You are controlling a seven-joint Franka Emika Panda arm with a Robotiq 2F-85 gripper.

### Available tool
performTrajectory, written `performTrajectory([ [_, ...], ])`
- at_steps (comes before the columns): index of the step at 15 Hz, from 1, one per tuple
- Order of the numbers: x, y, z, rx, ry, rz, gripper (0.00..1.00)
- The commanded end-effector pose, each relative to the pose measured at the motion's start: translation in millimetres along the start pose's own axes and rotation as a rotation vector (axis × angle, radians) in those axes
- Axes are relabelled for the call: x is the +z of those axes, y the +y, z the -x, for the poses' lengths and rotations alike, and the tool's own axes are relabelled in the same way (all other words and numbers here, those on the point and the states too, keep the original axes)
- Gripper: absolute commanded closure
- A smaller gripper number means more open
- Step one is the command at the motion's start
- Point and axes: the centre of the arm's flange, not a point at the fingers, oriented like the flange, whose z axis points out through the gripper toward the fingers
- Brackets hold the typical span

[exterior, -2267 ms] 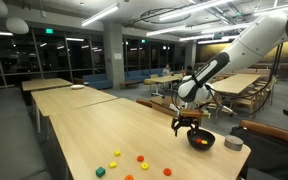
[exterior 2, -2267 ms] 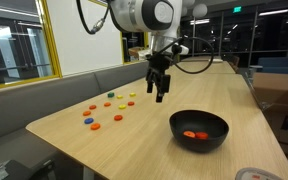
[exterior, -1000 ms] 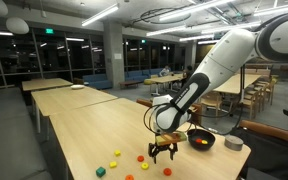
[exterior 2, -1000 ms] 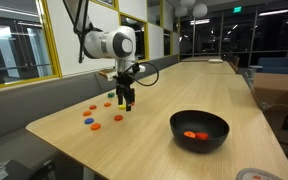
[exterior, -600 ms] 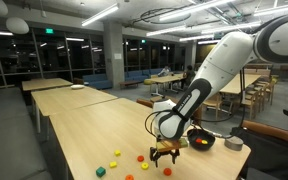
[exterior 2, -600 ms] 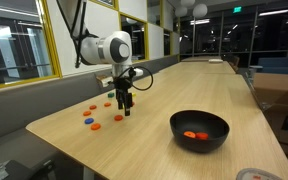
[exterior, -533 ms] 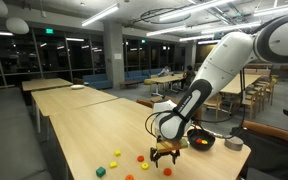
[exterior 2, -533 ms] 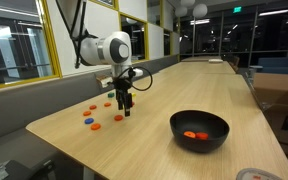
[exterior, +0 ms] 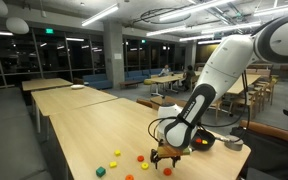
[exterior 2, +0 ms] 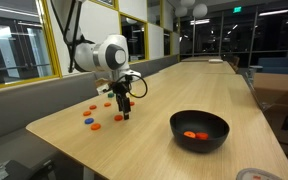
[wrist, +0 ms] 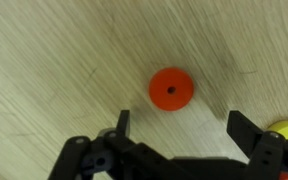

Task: Put some of the rings in the bowl

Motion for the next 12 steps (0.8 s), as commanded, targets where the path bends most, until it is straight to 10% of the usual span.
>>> performTrajectory([
  [1, -4, 13, 13, 0.046, 0.021, -0.045, 0.00],
  [12, -20, 13, 24, 0.054, -0.002, -0.057, 0.00],
])
